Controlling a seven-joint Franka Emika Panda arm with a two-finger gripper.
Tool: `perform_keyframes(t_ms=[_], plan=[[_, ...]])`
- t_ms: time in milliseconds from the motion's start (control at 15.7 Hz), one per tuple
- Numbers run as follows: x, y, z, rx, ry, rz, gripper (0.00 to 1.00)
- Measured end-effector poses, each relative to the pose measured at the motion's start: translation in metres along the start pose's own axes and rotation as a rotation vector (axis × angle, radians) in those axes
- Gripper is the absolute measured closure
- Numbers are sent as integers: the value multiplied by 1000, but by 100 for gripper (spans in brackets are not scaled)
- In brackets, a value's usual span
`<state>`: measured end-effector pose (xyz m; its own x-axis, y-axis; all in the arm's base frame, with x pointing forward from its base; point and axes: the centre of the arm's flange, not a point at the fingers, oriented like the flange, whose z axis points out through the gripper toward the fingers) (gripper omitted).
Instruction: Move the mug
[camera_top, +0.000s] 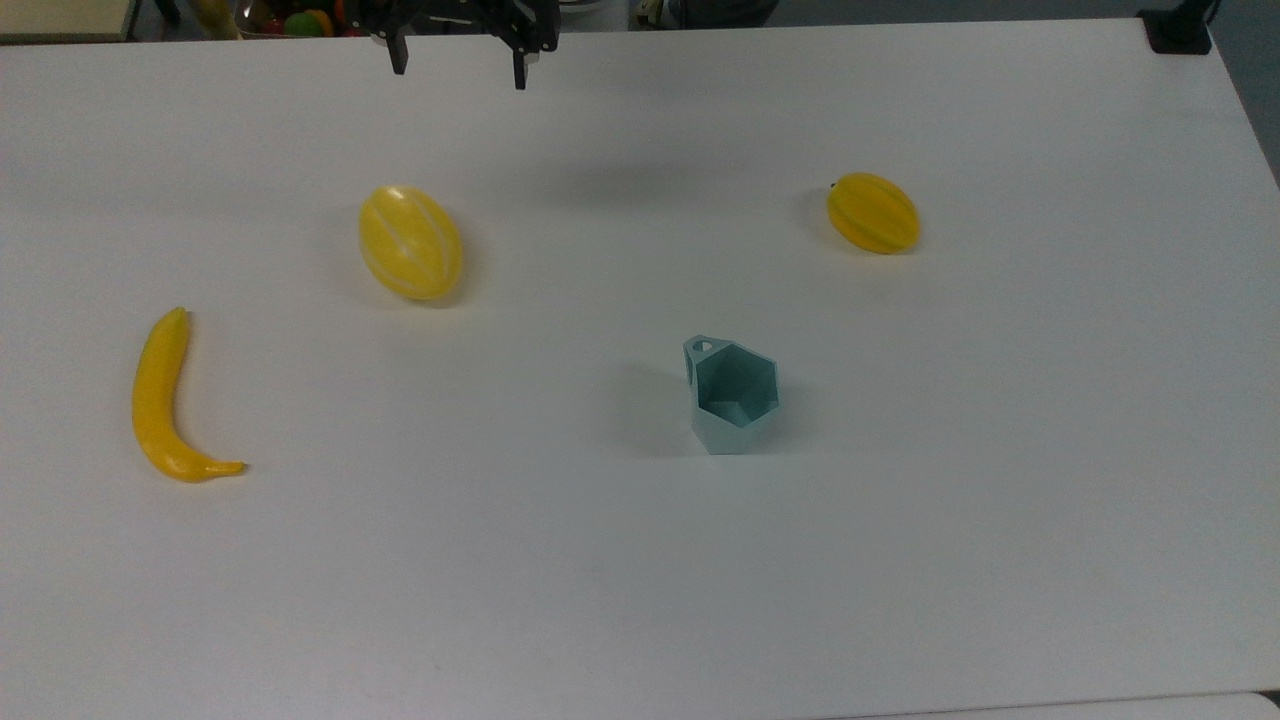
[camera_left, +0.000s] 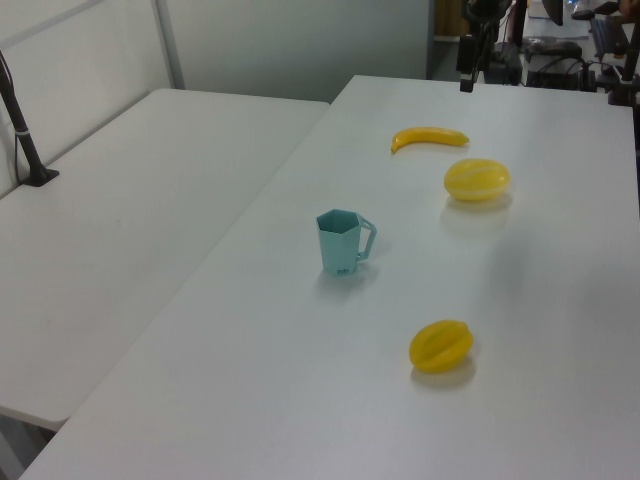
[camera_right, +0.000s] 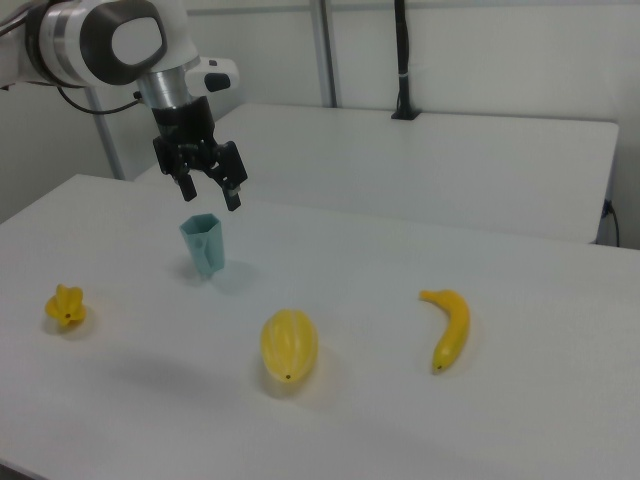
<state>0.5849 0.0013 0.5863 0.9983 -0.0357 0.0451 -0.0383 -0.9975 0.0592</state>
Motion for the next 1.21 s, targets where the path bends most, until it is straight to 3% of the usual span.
perform_keyframes(t_ms=[574,766,1213], plan=[[-1,2,2,0,-8,-4,0],[2,-8,6,4,6,-86,0],[32,-129,87,27,84,-329,0]])
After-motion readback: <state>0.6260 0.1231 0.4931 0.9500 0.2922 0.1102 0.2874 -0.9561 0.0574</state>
